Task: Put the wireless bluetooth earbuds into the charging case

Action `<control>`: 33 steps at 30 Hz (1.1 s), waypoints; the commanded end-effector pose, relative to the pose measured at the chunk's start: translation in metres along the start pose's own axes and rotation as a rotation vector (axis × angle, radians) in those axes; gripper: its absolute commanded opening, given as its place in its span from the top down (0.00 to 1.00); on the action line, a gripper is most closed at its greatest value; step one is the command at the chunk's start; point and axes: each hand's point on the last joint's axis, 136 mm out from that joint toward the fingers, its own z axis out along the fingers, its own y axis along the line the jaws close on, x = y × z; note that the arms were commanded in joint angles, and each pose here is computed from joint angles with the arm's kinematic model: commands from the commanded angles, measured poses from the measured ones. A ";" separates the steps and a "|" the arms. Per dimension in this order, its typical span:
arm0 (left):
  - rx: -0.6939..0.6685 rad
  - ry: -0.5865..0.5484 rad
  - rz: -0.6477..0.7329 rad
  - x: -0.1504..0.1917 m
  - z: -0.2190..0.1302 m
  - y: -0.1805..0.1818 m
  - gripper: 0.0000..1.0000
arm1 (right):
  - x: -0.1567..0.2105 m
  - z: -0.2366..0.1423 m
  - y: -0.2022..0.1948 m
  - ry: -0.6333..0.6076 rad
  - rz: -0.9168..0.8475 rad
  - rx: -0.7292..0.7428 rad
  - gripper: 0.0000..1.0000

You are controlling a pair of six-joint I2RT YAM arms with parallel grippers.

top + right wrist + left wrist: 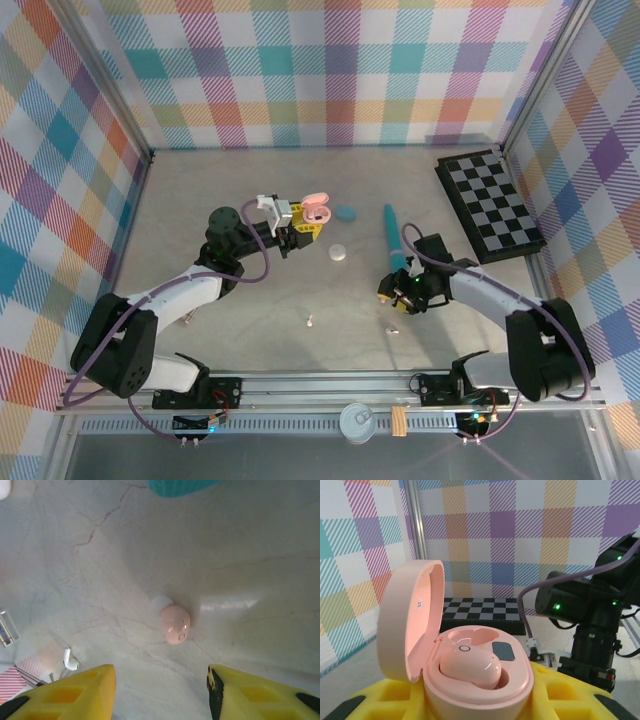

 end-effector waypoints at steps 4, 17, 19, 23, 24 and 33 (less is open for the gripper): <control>0.021 -0.020 0.030 -0.011 -0.005 -0.006 0.72 | -0.007 0.015 0.013 0.028 -0.011 -0.076 0.50; 0.014 -0.011 0.032 -0.009 -0.005 -0.005 0.72 | -0.008 0.028 0.036 0.081 -0.050 -0.107 0.54; 0.015 -0.011 0.034 -0.009 -0.006 -0.006 0.72 | -0.008 0.027 0.039 0.080 -0.055 -0.102 0.54; 0.012 -0.007 0.039 -0.009 -0.005 -0.005 0.72 | -0.008 0.025 0.042 0.069 -0.069 -0.094 0.54; 0.009 -0.007 0.041 -0.010 -0.005 -0.004 0.72 | -0.008 0.024 0.043 0.066 -0.072 -0.095 0.54; 0.012 -0.003 0.042 -0.010 -0.004 -0.003 0.72 | -0.011 0.008 0.045 0.019 -0.139 -0.042 0.54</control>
